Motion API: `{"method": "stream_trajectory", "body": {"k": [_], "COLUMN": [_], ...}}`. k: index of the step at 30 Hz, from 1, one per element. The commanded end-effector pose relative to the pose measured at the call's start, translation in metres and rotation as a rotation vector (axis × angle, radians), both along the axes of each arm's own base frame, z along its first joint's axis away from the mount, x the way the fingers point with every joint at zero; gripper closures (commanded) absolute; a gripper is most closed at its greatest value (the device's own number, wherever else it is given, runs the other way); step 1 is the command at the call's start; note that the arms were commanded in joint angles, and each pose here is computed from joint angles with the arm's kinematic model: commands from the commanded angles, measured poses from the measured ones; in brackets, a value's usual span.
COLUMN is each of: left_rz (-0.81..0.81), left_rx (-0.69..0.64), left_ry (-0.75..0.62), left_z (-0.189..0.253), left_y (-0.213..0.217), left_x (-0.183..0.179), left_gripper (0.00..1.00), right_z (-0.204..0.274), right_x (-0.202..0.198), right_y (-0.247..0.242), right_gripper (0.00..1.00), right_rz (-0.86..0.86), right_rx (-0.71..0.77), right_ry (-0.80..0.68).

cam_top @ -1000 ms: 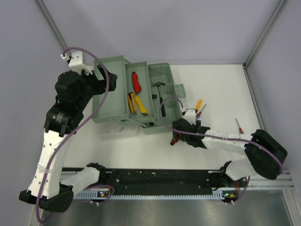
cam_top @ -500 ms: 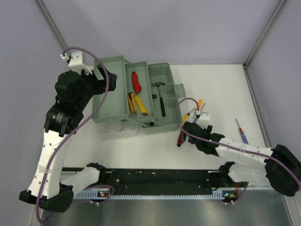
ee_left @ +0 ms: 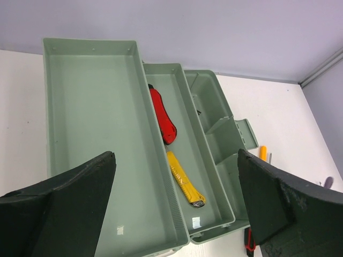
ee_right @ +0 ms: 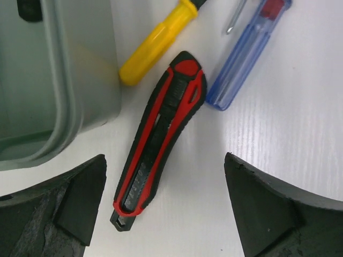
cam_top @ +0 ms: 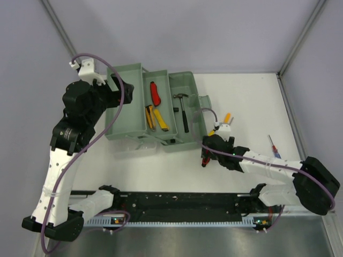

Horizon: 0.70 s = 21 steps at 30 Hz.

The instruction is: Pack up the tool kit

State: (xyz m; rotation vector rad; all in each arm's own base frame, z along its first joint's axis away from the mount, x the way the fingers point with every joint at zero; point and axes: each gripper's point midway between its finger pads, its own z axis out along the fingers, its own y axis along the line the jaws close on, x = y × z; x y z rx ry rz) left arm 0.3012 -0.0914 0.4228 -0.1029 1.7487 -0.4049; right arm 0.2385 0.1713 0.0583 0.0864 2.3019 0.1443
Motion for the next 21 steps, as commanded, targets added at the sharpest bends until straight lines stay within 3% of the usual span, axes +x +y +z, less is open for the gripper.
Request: {"method": "stream_trajectory", "body": {"k": [1,9,16,21], "left_rz": [-0.007,0.004,0.011,0.002], "left_rx": [-0.029,-0.028,-0.025,-0.028], "left_ry": [-0.044,-0.049,-0.054,-0.061], "left_z": [0.013,0.015,0.015,0.017], "left_y": [-0.001,0.002,0.003,0.0], "left_x": [-0.003,-0.005,-0.002,0.002], "left_gripper": [0.02,0.02,0.02,0.02], "right_z": [0.013,-0.015,-0.033,-0.038], "right_x": [0.011,0.003,-0.014,-0.015], "right_y": [0.03,0.002,-0.017,-0.024], "right_gripper": [0.12,0.16,0.2,0.3], "right_rz": [0.064,-0.083,-0.116,-0.136], "right_rx": [-0.019,-0.176,-0.147,-0.105], "right_ry": [-0.059,0.013,0.036,0.059]}}
